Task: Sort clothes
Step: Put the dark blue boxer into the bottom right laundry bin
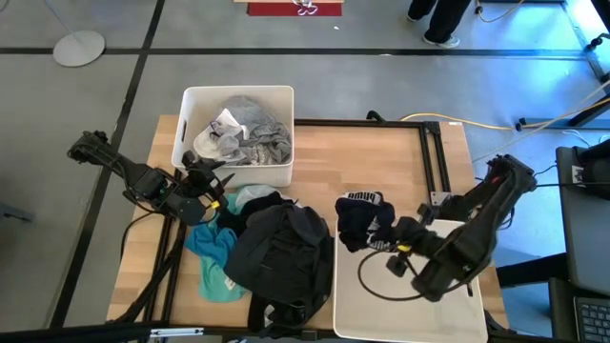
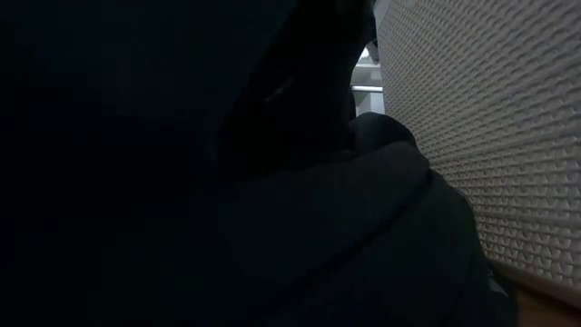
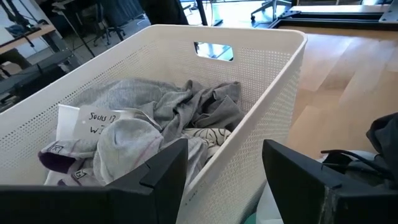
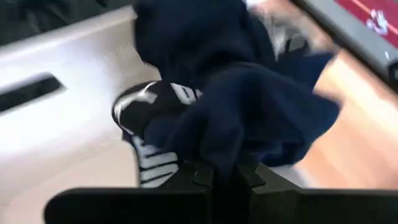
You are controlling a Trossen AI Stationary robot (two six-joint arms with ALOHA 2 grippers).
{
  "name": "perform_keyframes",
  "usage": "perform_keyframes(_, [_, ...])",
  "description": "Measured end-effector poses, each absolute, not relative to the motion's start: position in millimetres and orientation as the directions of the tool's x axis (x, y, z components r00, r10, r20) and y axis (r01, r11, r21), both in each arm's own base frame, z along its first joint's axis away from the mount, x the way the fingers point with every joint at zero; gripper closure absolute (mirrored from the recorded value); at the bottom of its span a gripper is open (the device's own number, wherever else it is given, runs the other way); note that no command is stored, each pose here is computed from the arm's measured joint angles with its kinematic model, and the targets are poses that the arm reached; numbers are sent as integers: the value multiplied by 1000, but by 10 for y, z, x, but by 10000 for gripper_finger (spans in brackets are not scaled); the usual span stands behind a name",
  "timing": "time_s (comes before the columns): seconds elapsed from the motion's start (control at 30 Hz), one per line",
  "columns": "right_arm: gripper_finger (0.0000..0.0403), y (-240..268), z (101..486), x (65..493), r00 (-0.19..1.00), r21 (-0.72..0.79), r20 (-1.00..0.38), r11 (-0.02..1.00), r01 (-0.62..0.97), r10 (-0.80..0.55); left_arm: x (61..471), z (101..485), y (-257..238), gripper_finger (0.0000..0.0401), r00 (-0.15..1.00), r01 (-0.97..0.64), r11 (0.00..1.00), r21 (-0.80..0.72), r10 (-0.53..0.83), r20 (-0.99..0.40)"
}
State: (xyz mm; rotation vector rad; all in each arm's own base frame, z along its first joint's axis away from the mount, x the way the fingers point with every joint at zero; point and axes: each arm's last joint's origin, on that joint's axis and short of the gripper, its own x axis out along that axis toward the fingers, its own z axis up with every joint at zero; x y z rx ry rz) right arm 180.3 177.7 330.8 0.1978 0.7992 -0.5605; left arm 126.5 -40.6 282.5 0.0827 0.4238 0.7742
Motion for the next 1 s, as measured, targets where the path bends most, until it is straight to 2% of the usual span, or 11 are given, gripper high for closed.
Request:
perform_keyframes(0.17, [386,1797,2838,1815,530,-4,-745,796,605,-406,1265,2825,-406,205,635,-660,716,226,693,-341])
perform_keyframes(0.33, [386,1782,2426,1860,490,58,-804,777,627,-336,1265,2825,-406,205,635,-660,716,226,693,-341])
perform_keyframes(0.53, [378,1667,2211,1929,385,80,-885,728,680,-263,1265,2825,-406,205,635,-661,716,225,693,-341])
perform_keyframes(0.63, [351,1631,2212,1962,344,81,-910,717,693,-230,1265,2825,-406,205,635,-661,716,225,693,-341])
perform_keyframes(0.8, [280,1607,2288,2015,275,92,-950,711,697,-146,1265,2825,-406,205,635,-661,716,226,693,-341])
perform_keyframes(1.0, [207,1560,2649,2041,183,127,-983,705,697,-4,1265,2825,-406,205,635,-661,716,225,693,-341])
